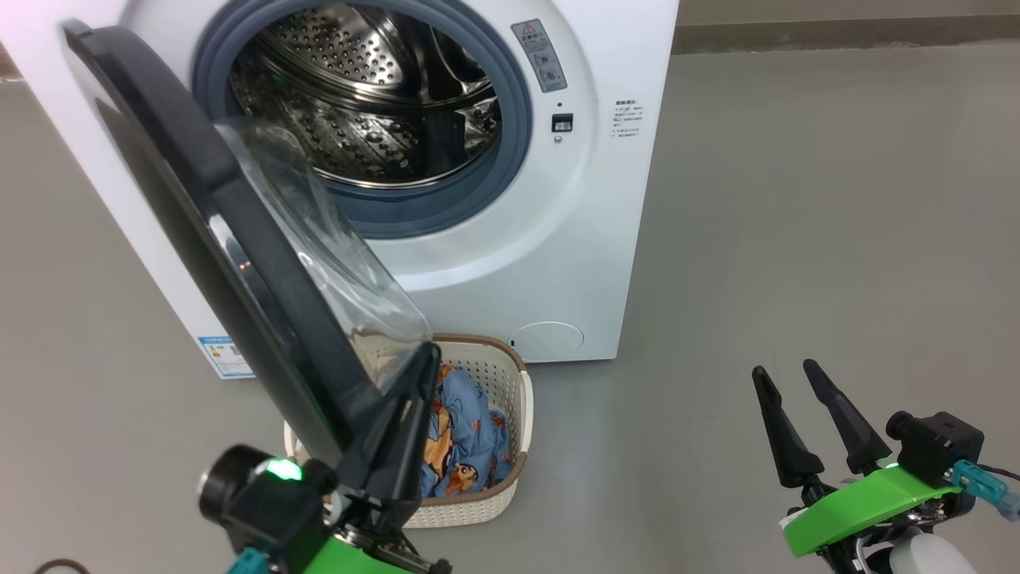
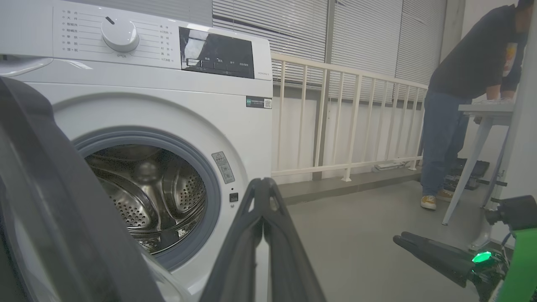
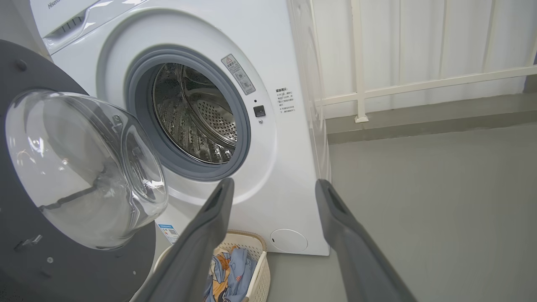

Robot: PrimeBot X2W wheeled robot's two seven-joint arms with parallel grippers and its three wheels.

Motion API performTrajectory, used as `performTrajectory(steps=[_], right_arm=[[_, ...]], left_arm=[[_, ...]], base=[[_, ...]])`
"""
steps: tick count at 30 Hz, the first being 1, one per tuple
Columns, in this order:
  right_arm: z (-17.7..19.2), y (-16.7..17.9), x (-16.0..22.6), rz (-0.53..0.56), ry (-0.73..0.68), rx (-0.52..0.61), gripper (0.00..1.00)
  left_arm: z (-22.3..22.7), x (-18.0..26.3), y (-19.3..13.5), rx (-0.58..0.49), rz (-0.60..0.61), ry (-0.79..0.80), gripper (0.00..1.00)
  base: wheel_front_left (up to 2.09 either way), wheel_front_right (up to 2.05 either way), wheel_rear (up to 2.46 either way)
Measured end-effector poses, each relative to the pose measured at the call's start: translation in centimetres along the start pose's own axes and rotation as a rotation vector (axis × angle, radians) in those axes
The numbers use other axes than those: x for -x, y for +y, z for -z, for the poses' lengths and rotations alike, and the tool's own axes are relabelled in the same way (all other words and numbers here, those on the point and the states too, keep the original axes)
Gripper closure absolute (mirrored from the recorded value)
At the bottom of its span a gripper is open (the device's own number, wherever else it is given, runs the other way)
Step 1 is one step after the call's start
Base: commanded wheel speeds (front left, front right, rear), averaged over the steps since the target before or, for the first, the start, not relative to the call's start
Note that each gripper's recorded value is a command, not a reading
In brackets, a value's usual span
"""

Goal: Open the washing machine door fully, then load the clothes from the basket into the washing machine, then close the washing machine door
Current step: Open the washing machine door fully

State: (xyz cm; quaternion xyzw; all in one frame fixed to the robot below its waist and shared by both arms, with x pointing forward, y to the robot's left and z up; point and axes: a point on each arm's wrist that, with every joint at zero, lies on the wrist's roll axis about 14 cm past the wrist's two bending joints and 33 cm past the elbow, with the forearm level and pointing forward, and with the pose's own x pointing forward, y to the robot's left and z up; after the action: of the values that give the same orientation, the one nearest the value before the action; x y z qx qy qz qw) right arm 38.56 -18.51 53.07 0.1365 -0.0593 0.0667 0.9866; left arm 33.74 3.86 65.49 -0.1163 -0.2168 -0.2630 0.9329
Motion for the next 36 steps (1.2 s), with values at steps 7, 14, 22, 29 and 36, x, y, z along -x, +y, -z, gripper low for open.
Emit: performTrajectory(steps=[7, 14, 22, 29, 36], right_arm=[[0.1, -0.4, 0.3, 0.017, 0.000, -0.009, 0.00], [0.3, -0.7, 0.5, 0.031, 0.005, -0.012, 0.00], [0.6, -0.9, 0.6, 0.038, 0.014, -0.012, 0.00], [0.8, -0.6, 0.3, 0.027, 0.019, -0.014, 0.00], [1.5, 0.5, -0.5, -0.005, 0.036, -0.023, 0.00]], left_arm=[[5.2, 1.2, 0.2, 0.079, -0.024, 0.147, 1.00], [9.4, 2.7, 1.0, 0.124, -0.063, 0.263, 1.00], [11.8, 3.6, 1.8, 0.165, -0.110, 0.315, 1.00], [12.1, 3.9, 2.5, 0.164, -0.152, 0.317, 1.00], [11.6, 4.5, 3.4, 0.158, -0.190, 0.301, 1.00]], base=[[0.00, 0.00, 0.00], [0.00, 0.00, 0.00], [0.00, 0.00, 0.00], [0.00, 0.00, 0.00], [0.00, 0.00, 0.00]])
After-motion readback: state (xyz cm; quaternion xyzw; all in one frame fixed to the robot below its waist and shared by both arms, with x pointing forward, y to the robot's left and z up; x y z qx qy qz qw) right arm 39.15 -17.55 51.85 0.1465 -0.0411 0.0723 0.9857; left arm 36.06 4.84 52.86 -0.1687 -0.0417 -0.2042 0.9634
